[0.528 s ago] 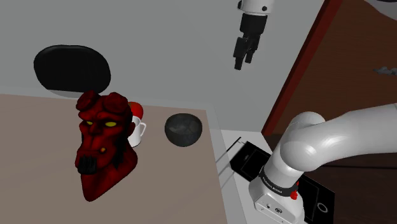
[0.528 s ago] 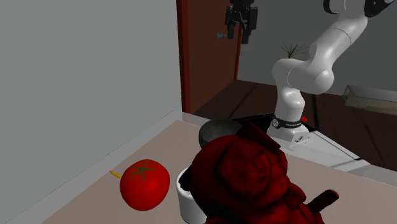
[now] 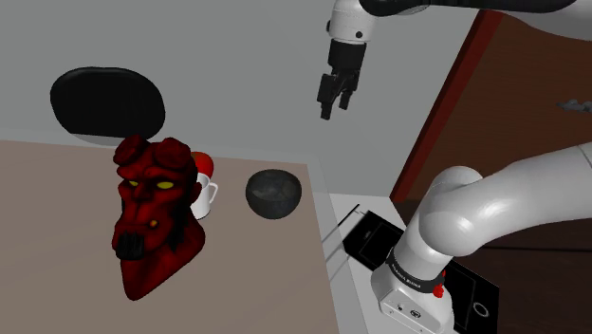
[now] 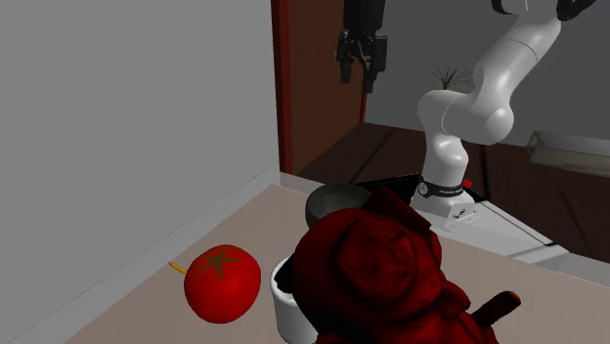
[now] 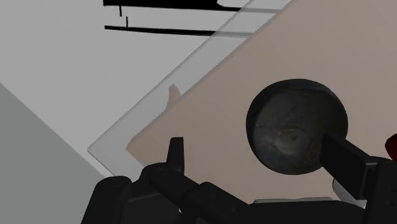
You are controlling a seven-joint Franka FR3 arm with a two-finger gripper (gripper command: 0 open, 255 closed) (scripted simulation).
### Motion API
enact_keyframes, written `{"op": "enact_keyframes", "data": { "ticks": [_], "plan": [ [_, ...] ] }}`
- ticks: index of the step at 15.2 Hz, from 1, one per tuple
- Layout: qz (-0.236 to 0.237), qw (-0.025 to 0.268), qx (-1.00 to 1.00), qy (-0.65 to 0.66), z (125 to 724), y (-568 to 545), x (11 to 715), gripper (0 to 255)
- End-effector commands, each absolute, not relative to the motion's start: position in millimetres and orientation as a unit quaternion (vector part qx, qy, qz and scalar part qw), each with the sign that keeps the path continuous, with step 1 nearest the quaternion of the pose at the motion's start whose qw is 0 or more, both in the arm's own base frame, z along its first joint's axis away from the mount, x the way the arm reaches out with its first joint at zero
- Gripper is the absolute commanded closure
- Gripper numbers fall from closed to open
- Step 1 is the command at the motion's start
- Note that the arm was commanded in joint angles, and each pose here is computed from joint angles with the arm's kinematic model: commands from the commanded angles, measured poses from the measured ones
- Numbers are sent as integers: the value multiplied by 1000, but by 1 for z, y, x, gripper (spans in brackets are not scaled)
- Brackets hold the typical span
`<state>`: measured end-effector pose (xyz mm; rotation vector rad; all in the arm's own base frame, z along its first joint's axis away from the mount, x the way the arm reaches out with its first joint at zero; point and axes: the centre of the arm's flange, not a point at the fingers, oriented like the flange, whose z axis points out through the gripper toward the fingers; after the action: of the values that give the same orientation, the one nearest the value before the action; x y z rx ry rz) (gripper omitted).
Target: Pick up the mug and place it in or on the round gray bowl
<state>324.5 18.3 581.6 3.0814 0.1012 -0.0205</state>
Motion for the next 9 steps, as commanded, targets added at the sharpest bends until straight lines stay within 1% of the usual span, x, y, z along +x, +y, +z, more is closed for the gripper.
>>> {"op": "enact_keyframes", "data": {
  "ticks": [1,9],
  "plan": [
    [-4,24,999,31,564,35,339,0],
    [6,3,1000,27,506,96,393,0]
  ]
}}
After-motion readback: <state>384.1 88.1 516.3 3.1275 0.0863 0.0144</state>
